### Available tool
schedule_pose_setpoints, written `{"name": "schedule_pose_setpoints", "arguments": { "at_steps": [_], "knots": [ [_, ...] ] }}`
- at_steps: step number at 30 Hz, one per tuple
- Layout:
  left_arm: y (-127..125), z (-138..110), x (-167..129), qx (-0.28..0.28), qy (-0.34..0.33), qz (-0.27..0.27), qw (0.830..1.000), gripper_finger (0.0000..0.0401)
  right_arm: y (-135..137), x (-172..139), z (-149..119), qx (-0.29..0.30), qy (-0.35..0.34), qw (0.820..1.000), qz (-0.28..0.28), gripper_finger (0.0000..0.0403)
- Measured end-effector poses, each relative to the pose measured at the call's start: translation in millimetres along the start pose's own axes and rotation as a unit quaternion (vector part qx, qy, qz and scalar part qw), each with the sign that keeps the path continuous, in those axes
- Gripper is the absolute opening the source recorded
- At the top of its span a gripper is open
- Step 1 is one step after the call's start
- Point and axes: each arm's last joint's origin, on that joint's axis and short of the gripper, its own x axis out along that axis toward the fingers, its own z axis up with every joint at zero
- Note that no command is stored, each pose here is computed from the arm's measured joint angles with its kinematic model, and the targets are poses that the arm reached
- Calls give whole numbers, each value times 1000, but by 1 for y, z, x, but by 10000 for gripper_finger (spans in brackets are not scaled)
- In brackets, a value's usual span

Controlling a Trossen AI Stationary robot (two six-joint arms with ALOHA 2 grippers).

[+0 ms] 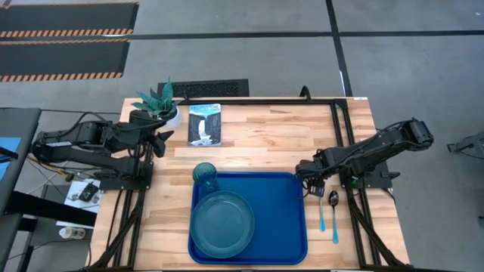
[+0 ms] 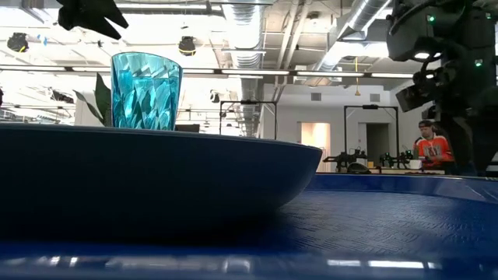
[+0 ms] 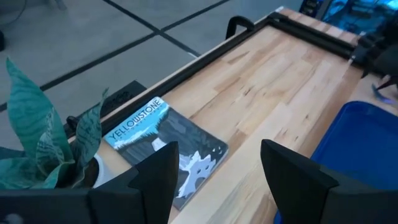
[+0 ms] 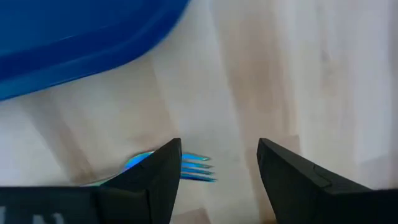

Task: Pick and place plate/cup/fork/spoon on tray
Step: Put the blue fork on the blue serving tray to the right of the blue plate

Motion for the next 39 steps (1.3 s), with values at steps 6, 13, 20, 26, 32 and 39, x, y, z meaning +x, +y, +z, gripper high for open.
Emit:
{"name": "schedule_pose_setpoints", "arguments": {
  "at_steps": [6, 13, 20, 26, 32, 39],
  "knots": [
    [2, 0, -2, -7, -5, -3, 1000, 215, -4, 0, 1, 41, 4, 999, -7, 234],
    [2, 0, -2, -6, -4, -2, 1000, 215, -6, 0, -4, 64, 25, 997, -21, 234],
    [1, 0, -2, -6, -2, -6, 1000, 215, -9, 11, -13, 98, 49, 993, -34, 234],
    [1, 0, -2, -6, -2, -6, 1000, 215, -10, 16, -16, 105, 59, 992, -29, 234],
    [1, 0, -2, -9, -2, -6, 1000, 215, -9, 16, -16, 97, 63, 993, -15, 234],
    [1, 0, -2, -9, -2, -6, 1000, 215, -8, -2, -12, 105, 9, 994, 30, 234]
  ]
}}
